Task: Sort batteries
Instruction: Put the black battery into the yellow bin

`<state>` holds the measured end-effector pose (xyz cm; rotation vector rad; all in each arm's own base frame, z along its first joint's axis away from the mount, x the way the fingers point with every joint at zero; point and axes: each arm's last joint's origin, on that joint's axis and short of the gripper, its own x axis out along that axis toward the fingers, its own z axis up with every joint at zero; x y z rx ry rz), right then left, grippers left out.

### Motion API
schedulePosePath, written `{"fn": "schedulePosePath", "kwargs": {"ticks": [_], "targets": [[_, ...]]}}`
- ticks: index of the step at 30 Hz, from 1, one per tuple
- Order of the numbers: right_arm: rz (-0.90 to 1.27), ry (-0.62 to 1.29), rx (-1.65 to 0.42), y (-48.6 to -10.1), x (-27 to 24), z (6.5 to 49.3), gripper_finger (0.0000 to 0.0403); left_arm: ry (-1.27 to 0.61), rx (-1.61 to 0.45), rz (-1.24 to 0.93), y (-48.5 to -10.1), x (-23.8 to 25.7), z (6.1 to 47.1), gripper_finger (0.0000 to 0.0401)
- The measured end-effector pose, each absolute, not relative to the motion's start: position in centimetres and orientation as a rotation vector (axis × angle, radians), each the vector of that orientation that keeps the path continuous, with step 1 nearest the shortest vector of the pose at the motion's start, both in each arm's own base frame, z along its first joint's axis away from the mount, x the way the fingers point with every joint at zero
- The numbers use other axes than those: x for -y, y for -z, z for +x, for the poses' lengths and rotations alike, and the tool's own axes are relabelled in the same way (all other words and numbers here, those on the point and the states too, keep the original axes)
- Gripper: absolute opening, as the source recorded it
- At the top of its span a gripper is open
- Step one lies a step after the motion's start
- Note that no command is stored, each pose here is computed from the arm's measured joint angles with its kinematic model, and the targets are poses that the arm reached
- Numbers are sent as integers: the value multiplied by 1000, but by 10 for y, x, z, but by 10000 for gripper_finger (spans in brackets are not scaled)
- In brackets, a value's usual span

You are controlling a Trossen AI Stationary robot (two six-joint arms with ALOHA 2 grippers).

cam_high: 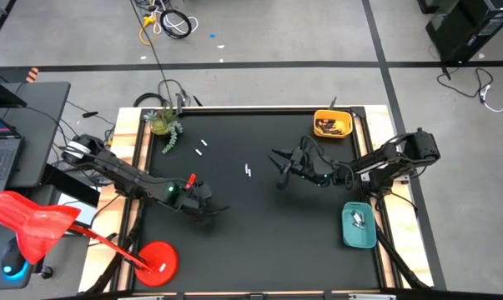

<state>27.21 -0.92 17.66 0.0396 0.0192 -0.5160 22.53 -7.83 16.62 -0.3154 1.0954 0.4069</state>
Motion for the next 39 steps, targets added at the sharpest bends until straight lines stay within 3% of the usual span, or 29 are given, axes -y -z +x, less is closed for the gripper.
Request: {"fn": "schedulePosePath", "kwargs": {"ticks": [19, 28, 34, 39], "targets": [[50, 490, -46, -174, 6, 272, 119, -378, -1154, -352, -146, 80, 236, 183], [54, 491, -53, -173, 6, 272, 117, -306, -1187, -260, -134, 83, 243, 176], [60, 491, -58, -172, 6, 272, 117, -251, -1215, -172, -128, 84, 245, 127], [58, 469, -70, -171, 0, 272, 116, -213, -1212, -74, -127, 84, 245, 36]]}}
